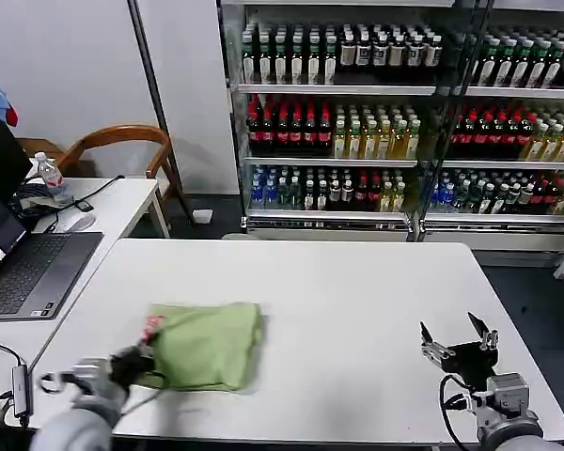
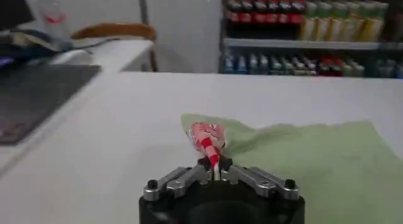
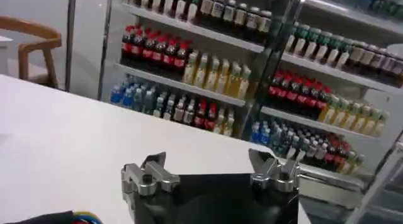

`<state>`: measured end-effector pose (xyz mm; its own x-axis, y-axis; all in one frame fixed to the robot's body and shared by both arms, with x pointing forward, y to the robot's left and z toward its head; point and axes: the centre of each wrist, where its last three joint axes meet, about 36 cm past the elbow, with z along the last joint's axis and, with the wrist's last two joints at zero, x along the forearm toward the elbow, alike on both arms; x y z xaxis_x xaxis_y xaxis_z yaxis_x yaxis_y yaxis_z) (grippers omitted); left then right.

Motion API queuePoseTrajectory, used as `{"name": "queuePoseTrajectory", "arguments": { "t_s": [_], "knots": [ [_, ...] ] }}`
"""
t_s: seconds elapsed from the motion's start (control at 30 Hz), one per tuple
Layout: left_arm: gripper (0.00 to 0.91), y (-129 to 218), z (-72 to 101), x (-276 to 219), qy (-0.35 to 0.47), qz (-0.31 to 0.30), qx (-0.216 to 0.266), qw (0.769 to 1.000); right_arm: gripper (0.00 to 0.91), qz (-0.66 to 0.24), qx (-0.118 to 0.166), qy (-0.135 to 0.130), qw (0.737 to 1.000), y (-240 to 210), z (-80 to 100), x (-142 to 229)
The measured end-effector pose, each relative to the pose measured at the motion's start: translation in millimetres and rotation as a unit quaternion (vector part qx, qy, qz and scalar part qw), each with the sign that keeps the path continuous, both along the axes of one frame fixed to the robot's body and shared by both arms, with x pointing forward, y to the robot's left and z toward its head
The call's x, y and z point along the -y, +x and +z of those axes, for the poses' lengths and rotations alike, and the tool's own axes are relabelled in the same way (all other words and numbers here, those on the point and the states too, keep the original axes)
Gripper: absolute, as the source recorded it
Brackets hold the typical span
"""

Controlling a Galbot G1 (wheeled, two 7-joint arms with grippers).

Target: Fold and organize the clothes.

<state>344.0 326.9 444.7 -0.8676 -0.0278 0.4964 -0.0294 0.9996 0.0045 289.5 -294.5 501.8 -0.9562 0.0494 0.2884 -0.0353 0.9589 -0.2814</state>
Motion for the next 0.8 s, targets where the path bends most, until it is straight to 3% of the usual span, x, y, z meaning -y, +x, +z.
{"name": "queuePoseTrajectory", "arguments": {
  "t_s": [0.27,0.47,0.8],
  "knots": [
    [0.040,-12,60.8,-68,0.026,0.049,0.011,0.998,0.907,0.017,0.010,0.005,1.000,10,-0.5,-7],
    [0.040,-20,101.7,-77,0.041,0.036,0.029,0.998,0.907,0.021,0.012,0.003,1.000,14,-2.4,-5],
    [0.040,-25,131.9,-80,0.093,0.002,0.022,0.995,0.907,0.021,0.012,-0.004,1.000,12,-2.3,-2]
  ]
}}
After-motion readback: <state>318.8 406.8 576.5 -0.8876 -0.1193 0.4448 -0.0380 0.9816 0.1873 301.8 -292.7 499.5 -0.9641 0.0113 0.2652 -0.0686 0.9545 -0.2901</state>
